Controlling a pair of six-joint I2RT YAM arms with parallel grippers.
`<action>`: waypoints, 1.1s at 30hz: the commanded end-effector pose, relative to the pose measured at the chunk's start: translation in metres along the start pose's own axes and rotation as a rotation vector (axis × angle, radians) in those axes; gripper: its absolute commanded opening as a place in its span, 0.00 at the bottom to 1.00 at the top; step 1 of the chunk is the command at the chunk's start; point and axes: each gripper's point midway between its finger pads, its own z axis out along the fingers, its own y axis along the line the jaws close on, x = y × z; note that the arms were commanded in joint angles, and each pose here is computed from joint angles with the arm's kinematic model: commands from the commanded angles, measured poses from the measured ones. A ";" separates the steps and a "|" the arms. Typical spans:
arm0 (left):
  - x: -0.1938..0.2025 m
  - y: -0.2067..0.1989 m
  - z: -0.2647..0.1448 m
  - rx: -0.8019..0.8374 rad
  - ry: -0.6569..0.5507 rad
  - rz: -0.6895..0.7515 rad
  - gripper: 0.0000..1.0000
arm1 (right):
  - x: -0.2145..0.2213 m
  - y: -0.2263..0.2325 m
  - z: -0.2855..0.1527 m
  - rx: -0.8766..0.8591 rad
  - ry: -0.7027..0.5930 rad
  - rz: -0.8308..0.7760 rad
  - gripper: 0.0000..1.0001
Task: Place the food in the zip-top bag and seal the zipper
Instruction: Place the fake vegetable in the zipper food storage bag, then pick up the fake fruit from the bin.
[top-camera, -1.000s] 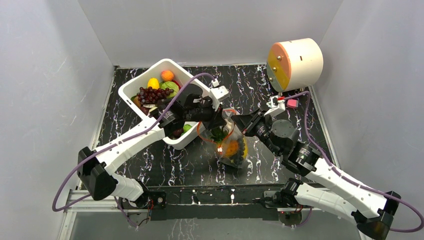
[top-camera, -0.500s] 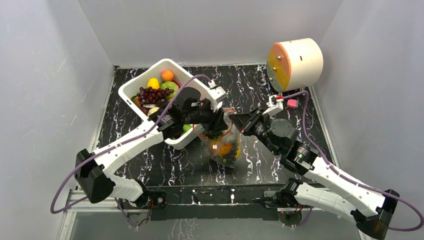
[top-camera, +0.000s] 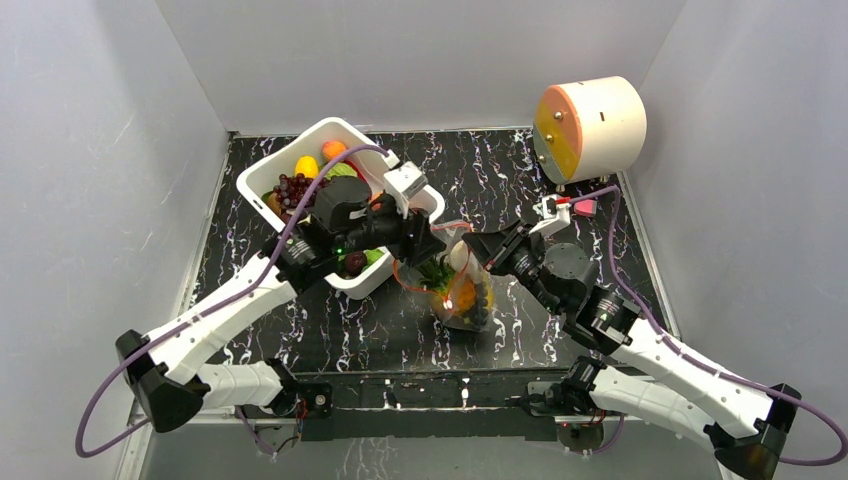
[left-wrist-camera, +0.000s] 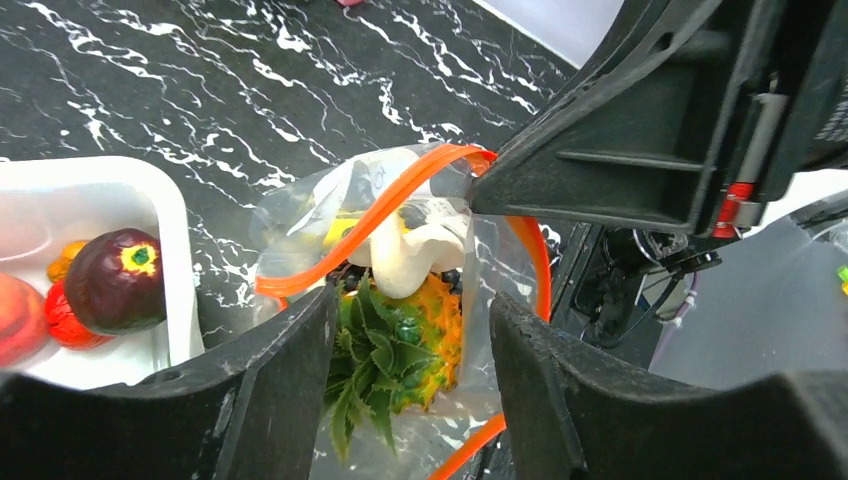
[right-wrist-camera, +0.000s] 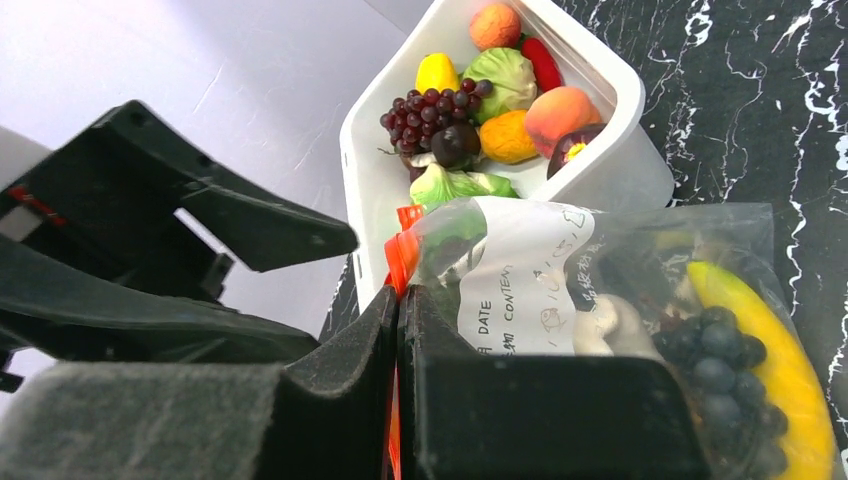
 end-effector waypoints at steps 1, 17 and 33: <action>-0.030 -0.006 -0.028 -0.041 -0.100 -0.019 0.54 | -0.034 0.026 -0.008 -0.087 -0.114 0.012 0.00; -0.008 0.101 -0.076 -0.721 -0.038 -0.113 0.56 | -0.034 0.013 -0.019 -0.059 -0.124 -0.019 0.00; 0.047 0.215 -0.083 -0.899 0.115 -0.335 0.63 | -0.052 0.012 -0.039 -0.051 -0.170 -0.053 0.00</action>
